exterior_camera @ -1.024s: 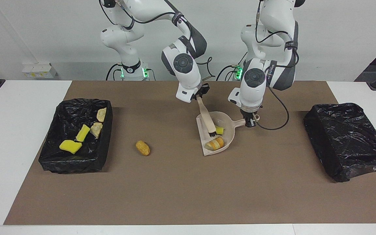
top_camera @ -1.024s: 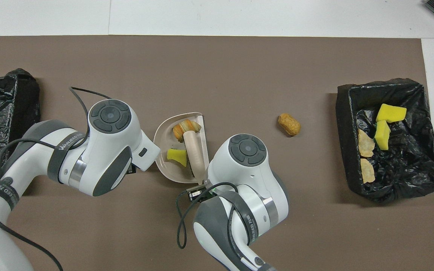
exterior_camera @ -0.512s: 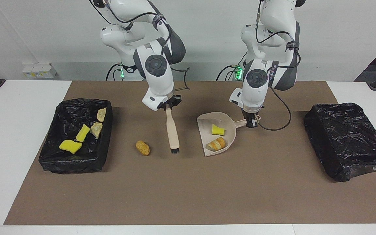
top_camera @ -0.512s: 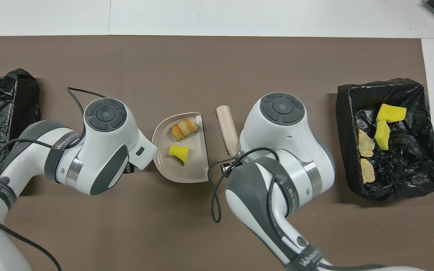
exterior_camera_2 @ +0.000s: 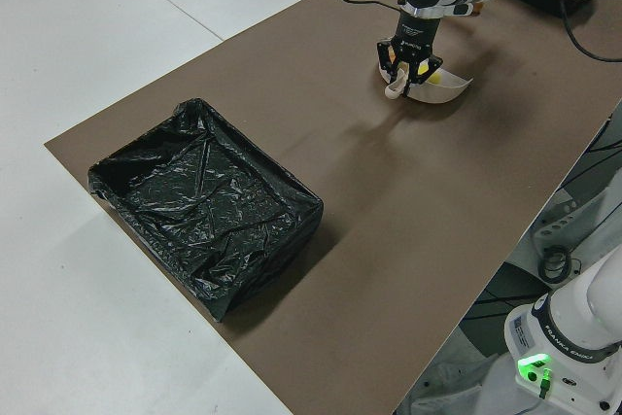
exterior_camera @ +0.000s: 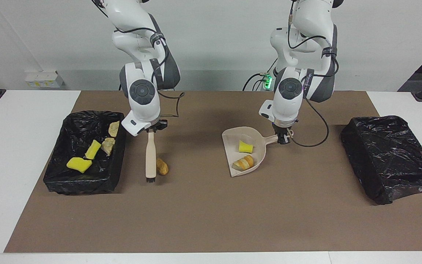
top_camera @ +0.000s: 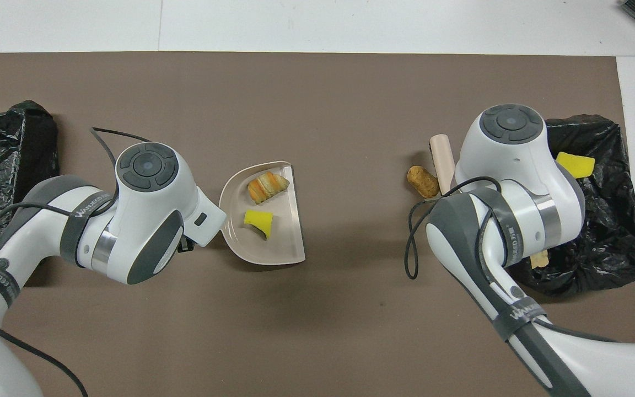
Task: Sweep and dump trash in bin
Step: 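Move the brush back to the remaining orange roll with the right gripper, then sweep the last orange roll into the dustpan with the right gripper's brush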
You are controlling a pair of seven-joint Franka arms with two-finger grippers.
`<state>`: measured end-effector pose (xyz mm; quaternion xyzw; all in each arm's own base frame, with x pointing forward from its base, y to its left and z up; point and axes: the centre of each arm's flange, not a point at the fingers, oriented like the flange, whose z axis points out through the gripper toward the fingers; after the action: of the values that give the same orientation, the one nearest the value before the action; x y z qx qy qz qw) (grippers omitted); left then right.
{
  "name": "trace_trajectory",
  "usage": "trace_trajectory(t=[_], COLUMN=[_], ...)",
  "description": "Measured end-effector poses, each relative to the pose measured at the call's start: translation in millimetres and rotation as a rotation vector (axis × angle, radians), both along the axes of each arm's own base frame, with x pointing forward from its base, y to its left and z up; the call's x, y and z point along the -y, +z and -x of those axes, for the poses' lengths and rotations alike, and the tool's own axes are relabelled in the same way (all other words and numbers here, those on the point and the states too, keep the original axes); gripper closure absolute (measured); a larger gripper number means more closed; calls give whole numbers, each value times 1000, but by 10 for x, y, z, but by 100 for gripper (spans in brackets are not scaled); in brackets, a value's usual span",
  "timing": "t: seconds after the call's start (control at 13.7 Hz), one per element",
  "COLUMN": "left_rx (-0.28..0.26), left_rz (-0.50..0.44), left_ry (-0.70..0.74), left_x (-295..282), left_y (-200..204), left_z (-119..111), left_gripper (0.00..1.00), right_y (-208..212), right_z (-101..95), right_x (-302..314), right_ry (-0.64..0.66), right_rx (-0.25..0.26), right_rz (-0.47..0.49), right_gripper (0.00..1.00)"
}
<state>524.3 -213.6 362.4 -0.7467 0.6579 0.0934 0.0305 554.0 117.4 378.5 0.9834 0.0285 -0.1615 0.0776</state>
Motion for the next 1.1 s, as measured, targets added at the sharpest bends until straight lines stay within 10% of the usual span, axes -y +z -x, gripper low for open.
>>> trace_trajectory(t=[1.1], left_rx=[-12], left_rz=[-7], left_ry=[62], left_x=[-21], left_y=[-76], left_z=[97], left_gripper=[69], right_y=[-421], right_z=[707], right_x=[-1923], right_ry=[34], right_rx=[9], right_rz=[-240], right_gripper=[73])
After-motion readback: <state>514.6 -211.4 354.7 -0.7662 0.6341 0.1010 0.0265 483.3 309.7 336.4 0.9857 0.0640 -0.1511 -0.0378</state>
